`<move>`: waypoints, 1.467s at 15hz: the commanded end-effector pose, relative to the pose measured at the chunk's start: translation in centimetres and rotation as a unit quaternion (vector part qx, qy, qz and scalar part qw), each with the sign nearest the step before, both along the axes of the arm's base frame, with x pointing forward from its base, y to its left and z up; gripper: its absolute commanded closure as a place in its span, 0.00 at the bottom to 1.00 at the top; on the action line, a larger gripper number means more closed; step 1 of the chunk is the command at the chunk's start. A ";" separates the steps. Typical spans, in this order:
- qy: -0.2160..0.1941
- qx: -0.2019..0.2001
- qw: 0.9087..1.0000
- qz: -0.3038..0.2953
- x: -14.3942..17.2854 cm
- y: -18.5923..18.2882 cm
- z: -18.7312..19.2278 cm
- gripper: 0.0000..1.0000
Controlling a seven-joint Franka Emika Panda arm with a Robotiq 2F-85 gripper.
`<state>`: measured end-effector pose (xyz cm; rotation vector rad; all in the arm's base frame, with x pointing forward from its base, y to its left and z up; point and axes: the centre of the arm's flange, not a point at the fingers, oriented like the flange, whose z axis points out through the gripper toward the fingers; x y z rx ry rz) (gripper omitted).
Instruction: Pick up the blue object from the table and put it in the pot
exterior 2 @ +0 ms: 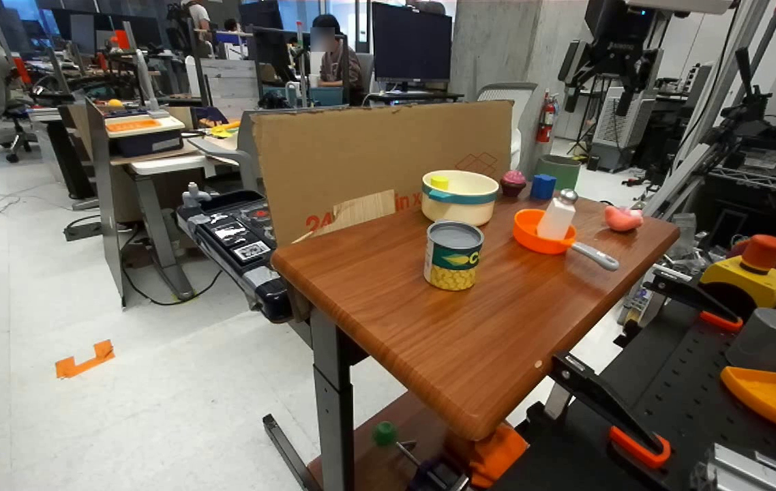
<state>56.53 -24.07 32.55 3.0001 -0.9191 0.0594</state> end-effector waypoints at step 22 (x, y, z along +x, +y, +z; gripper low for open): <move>0.049 -0.018 0.998 -0.039 6.7 -1.9 -4.8 0.00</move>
